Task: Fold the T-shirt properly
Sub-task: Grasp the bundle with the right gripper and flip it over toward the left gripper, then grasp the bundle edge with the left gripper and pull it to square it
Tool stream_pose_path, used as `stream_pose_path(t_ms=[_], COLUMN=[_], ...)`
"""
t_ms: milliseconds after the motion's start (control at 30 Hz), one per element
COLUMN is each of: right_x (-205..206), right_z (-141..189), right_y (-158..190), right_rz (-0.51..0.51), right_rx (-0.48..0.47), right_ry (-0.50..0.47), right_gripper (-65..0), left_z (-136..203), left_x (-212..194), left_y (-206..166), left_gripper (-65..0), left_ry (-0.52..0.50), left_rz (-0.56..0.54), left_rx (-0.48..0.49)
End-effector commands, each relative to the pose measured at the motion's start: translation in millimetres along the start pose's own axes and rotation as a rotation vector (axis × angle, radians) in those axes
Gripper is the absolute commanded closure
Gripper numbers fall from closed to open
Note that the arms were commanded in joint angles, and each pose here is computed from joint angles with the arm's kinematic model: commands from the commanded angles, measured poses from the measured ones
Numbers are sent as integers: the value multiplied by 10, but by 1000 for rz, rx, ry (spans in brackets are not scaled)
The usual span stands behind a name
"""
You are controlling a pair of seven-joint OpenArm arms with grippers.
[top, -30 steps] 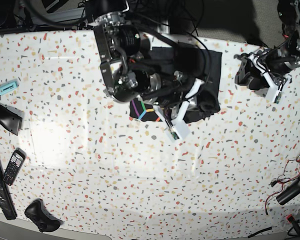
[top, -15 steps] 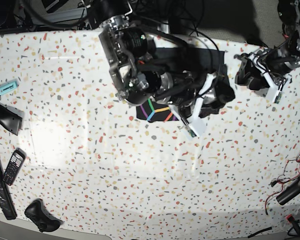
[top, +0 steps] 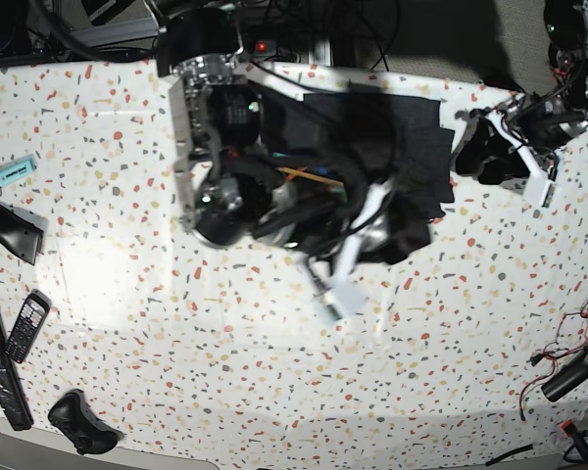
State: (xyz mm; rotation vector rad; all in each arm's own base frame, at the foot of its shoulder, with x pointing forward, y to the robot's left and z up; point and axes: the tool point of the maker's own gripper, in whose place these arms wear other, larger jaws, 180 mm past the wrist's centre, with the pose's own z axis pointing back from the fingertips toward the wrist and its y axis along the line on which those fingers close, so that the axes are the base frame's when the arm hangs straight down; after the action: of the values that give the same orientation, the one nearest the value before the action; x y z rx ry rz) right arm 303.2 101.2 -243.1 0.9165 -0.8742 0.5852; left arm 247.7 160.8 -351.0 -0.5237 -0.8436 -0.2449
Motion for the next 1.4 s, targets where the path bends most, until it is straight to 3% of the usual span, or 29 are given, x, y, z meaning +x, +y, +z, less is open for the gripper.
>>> stream_pose_path(t_ms=[0, 167, 333, 467, 667, 767, 1000, 1233, 1367], right_x=[221, 159, -5, -217, -497, -537, -542, -529, -529], right_z=[66, 473, 969, 1309, 1688, 1813, 1924, 1916, 1916], right_y=[-25, -619, -1120, -1367, -1561, -1591, -1595, -1581, -1581], right_rz=[18, -22, -44, -79, -136, -162, -192, -194, -194], right_rx=[-11, -181, -342, -439, -532, -543, -536, -526, -526], right_ry=[-73, -84, -58, -26, 24, 14, -1, -8, -8], right_gripper=[-219, -219, -219, -219, -219, -219, -219, -219, -219], left_z=[32, 67, 116, 31, -211, -285, -425, -546, -549], left_x=[160, 305, 567, 577, 277, 249, 162, 113, 38], left_y=[-34, -134, -509, -934, -1326, -1433, -1325, -1137, -1116], left_gripper=[-253, -253, -253, -254, -253, -254, -254, -253, -172], left_ry=[-54, -93, -122, -89, 21, 13, 72, 133, 166], left_rz=[-19, -49, -190, -312, -432, -491, -607, -605, -608], left_rx=[-20, -38, -91, -171, -251, -256, -138, -72, -74])
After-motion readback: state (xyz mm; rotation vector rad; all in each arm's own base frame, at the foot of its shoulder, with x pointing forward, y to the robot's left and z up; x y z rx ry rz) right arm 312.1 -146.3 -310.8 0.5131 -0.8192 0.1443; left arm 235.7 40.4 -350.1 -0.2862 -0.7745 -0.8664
